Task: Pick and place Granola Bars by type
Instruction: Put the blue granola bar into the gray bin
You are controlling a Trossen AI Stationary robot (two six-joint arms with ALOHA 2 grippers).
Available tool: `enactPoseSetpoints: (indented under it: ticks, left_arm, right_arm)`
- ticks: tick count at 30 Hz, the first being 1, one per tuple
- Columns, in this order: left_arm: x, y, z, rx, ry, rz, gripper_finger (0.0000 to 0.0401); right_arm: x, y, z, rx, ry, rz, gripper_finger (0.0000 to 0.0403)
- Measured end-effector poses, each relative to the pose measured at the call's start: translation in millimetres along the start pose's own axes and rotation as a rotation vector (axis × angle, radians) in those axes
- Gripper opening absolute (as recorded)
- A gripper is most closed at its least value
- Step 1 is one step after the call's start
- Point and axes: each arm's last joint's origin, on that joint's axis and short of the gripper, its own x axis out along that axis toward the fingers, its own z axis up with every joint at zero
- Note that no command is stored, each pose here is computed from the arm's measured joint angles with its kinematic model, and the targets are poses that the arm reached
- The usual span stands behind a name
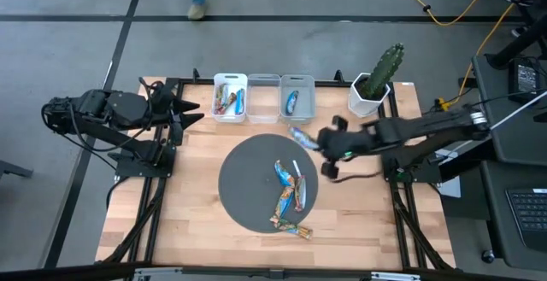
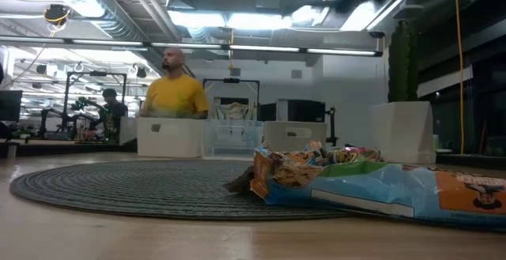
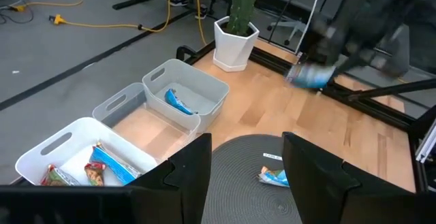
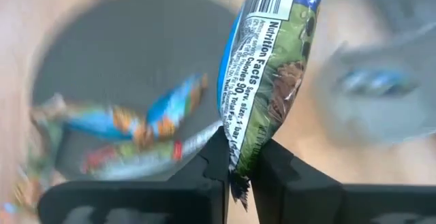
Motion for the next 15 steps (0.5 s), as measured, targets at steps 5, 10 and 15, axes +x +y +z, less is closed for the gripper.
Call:
enactPoseSetpoints:
  ticks: [5, 10, 15]
  left_arm:
    - [0.0, 0.0, 0.0, 0.0, 0.0, 0.001, 0.0169]
    - [0.0, 0.1, 0.0, 0.001, 0.0, 0.002, 0.0169]
    - [0.0, 0.1, 0.0, 0.001, 0.0, 0.002, 0.0169]
  right_arm:
    - [-47.4, -10.5, 16.8, 0.043, -0.166, -0.01, 0.0042]
    - [-74.1, -20.1, 27.8, 0.029, -0.254, -0.004, 0.0043]
    - [-111.3, -47.6, 59.1, -0.01, -0.394, -0.063, 0.0043]
